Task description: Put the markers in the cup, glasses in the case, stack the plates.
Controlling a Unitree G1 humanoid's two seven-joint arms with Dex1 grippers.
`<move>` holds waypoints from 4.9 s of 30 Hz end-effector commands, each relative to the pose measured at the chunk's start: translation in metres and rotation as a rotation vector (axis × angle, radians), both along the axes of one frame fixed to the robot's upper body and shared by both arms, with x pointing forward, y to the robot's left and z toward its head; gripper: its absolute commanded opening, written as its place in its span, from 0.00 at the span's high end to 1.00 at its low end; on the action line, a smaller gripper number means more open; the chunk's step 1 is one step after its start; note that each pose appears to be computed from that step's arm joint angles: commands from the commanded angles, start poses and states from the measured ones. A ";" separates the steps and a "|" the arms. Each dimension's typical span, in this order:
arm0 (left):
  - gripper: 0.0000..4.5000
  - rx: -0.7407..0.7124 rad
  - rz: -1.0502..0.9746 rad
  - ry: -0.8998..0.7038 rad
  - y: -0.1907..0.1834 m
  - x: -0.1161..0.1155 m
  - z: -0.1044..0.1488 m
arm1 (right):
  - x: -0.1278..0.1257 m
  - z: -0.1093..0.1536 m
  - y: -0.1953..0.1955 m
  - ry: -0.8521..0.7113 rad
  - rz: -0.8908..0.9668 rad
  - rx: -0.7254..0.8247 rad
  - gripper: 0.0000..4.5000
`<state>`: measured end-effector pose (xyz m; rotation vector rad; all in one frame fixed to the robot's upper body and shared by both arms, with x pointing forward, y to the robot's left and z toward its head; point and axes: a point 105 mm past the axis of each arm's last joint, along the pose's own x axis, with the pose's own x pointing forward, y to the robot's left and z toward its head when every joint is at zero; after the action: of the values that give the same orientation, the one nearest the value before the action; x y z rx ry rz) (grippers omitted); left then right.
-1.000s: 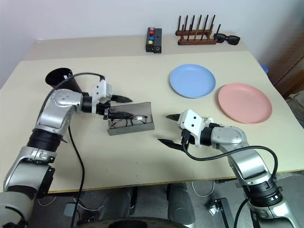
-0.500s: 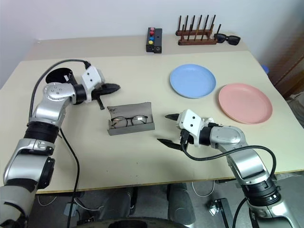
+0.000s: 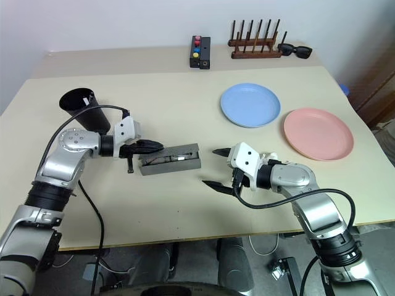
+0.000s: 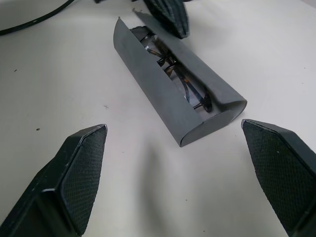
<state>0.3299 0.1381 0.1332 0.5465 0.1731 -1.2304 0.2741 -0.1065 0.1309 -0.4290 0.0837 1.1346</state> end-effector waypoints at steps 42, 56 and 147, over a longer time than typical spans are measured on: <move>0.98 -0.569 0.012 0.016 -0.042 -0.060 0.053 | 0.146 0.000 -0.072 -0.494 -0.541 -0.409 0.99; 0.98 -0.604 0.012 0.042 -0.053 -0.052 0.048 | 0.105 0.054 -0.106 -0.734 -0.519 -0.534 0.99; 0.98 -0.605 -0.097 0.031 -0.091 -0.049 0.054 | 0.038 0.045 -0.223 -0.276 -0.955 -0.082 0.25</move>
<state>0.2836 0.0481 0.1805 0.0010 -0.1610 -1.2957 0.3184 -0.3376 0.1469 -0.5320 0.1873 0.0843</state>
